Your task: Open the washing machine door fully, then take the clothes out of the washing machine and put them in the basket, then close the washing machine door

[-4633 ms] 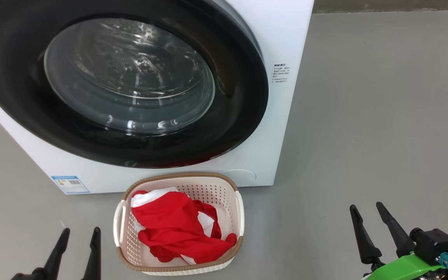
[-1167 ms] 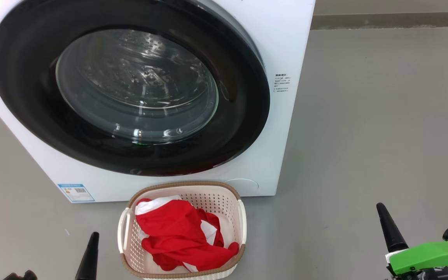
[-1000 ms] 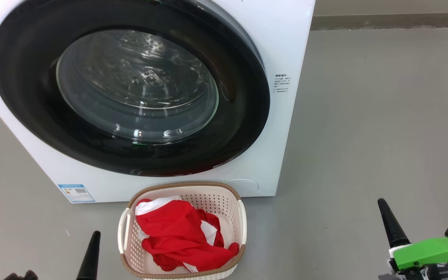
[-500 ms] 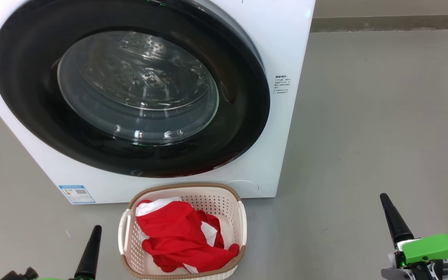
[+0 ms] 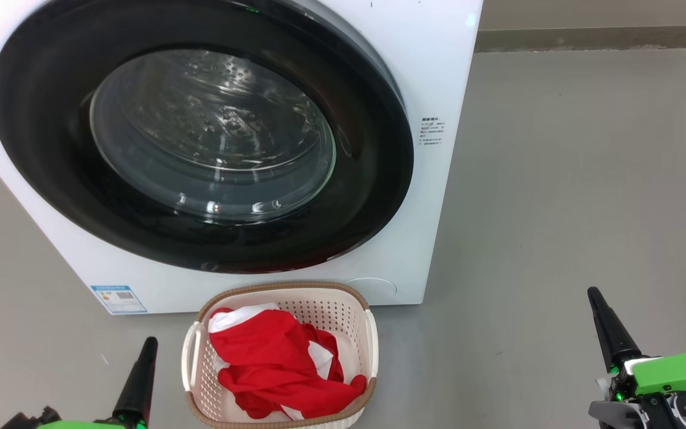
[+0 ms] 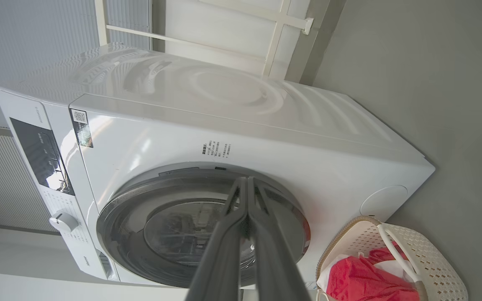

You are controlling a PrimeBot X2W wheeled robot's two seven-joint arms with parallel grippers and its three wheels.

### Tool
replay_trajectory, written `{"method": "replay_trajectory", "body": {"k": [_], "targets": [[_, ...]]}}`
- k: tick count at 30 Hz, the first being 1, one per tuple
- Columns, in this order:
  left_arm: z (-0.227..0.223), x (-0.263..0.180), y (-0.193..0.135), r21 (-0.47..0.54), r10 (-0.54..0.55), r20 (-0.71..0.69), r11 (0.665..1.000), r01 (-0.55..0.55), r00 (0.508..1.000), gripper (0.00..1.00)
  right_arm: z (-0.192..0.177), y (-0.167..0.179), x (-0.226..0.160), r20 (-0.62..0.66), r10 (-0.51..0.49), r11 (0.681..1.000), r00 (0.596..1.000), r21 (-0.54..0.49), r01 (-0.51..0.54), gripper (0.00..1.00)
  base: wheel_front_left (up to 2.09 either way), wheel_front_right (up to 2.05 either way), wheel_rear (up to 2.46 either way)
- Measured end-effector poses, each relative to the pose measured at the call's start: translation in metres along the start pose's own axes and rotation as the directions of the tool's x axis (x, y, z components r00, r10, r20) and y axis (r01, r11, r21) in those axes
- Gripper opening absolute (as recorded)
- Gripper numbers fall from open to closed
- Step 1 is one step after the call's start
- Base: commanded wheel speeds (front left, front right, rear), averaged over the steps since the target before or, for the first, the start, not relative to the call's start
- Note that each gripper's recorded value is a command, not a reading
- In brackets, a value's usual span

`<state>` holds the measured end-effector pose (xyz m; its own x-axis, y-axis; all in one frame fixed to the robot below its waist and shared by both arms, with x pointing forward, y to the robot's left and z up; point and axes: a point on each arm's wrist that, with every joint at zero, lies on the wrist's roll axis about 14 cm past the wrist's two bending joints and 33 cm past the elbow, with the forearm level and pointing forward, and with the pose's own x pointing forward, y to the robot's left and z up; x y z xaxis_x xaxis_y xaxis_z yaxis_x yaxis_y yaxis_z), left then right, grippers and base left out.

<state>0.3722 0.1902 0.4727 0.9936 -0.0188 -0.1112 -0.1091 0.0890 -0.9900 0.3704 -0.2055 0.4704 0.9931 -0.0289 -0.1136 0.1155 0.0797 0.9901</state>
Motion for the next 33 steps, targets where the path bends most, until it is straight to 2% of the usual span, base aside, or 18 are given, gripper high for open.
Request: {"method": "replay_trajectory", "body": {"k": [9,33], "targets": [[-0.002,0.004,-0.01,-0.086,-0.032,-0.008,0.996,0.031,0.999,0.0,0.001,0.011,0.004,-0.003,0.037,0.996,0.999,0.083,-0.037,0.0,0.0,0.0,0.0],[-0.002,0.004,-0.01,-0.089,-0.032,-0.008,0.996,0.031,0.999,0.0,0.001,0.012,0.004,-0.004,0.039,0.995,0.999,0.089,-0.038,0.0,0.0,0.0,0.0]]}}
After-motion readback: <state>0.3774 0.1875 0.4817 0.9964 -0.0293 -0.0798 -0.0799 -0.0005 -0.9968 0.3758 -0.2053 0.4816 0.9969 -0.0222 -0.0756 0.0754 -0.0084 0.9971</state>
